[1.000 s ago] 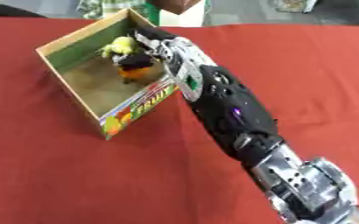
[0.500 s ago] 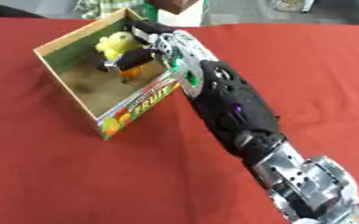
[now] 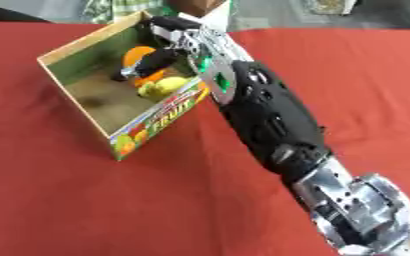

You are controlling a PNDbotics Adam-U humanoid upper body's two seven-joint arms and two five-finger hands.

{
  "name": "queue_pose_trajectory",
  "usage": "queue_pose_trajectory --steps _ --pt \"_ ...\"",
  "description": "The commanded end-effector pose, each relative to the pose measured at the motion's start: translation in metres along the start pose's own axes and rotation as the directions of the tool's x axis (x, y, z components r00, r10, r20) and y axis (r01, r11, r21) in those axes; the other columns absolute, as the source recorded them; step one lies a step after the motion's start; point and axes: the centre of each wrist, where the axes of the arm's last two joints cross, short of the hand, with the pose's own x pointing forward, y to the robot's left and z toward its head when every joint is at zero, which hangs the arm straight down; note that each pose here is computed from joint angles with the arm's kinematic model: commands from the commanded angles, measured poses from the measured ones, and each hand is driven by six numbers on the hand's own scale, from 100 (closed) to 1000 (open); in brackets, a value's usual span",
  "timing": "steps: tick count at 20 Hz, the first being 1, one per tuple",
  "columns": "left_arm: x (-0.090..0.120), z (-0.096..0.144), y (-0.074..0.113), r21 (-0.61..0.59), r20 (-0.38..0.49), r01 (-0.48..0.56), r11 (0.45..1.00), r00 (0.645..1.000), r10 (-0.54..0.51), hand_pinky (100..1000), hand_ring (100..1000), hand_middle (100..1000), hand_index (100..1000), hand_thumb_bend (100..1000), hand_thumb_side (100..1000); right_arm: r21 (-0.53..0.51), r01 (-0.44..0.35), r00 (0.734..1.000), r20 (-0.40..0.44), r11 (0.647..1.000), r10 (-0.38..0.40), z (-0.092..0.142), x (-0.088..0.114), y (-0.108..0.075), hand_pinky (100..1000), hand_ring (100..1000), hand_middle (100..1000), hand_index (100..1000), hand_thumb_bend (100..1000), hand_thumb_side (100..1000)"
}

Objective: Pick up objects on the table and place them in the box.

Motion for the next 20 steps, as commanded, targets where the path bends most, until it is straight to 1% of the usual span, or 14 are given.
queue_pose_trajectory --steps 1,3,5,6,7,8,9,11,14,16,18,20 --pt "0.007 -0.003 0.003 -0.007 0.024 0.012 1.000 1.000 -0.011 547 688 697 748 100 637 -0.079 0.011 0.999 0.037 0.997 -0.008 0.012 0.005 -0.030 917 1000 935 1000 600 719" --pt "0.006 -0.003 0.004 -0.006 0.022 0.014 1.000 1.000 -0.014 547 688 697 748 100 637 -0.117 0.039 0.997 0.069 0.992 -0.031 0.020 0.008 -0.039 911 1000 926 1000 560 741" --pt "0.006 -0.002 0.004 -0.004 0.020 0.016 1.000 1.000 -0.016 547 688 697 748 100 637 -0.170 0.068 0.993 0.106 0.983 -0.050 0.033 0.011 -0.052 901 1000 912 1000 478 781" --pt "0.006 -0.002 0.004 -0.002 0.020 0.018 1.000 1.000 -0.018 547 688 698 748 100 637 -0.204 0.083 0.990 0.126 0.975 -0.058 0.041 0.012 -0.059 891 1000 896 1000 373 836" --pt "0.006 -0.002 0.005 0.000 0.019 0.019 1.000 1.000 -0.019 547 688 698 748 100 637 -0.245 0.102 0.987 0.147 0.964 -0.067 0.051 0.013 -0.066 878 1000 880 1000 237 892" --pt "0.005 -0.002 0.005 0.002 0.018 0.022 1.000 1.000 -0.022 547 688 698 748 100 637 -0.288 0.120 0.984 0.164 0.950 -0.075 0.063 0.013 -0.073 869 1000 870 1000 134 917" --pt "0.005 -0.001 0.006 0.004 0.017 0.024 1.000 1.000 -0.024 547 688 698 748 100 637 -0.328 0.136 0.981 0.176 0.935 -0.081 0.074 0.014 -0.077 858 1000 857 999 100 925" --pt "0.005 0.000 0.007 0.010 0.013 0.028 1.000 1.000 -0.028 548 688 698 748 100 637 -0.422 0.170 0.976 0.196 0.890 -0.094 0.100 0.014 -0.085 834 991 826 960 100 907" --pt "0.004 0.000 0.008 0.015 0.010 0.031 0.999 0.999 -0.031 548 689 698 748 100 636 -0.517 0.256 0.960 0.235 0.817 -0.152 0.137 0.015 -0.085 801 967 795 913 100 913" --pt "0.004 0.001 0.009 0.019 0.009 0.033 0.999 0.999 -0.034 548 689 698 748 100 635 -0.553 0.312 0.945 0.267 0.772 -0.190 0.161 0.016 -0.081 797 964 790 904 100 921" --pt "0.003 0.001 0.009 0.025 0.007 0.036 0.999 0.999 -0.037 548 689 699 748 100 633 -0.580 0.361 0.928 0.299 0.730 -0.222 0.183 0.015 -0.075 781 946 766 884 100 912" --pt "0.003 0.002 0.010 0.032 0.006 0.038 0.999 0.999 -0.038 548 689 699 749 100 631 -0.603 0.411 0.909 0.332 0.683 -0.253 0.202 0.015 -0.069 766 931 753 873 100 924"
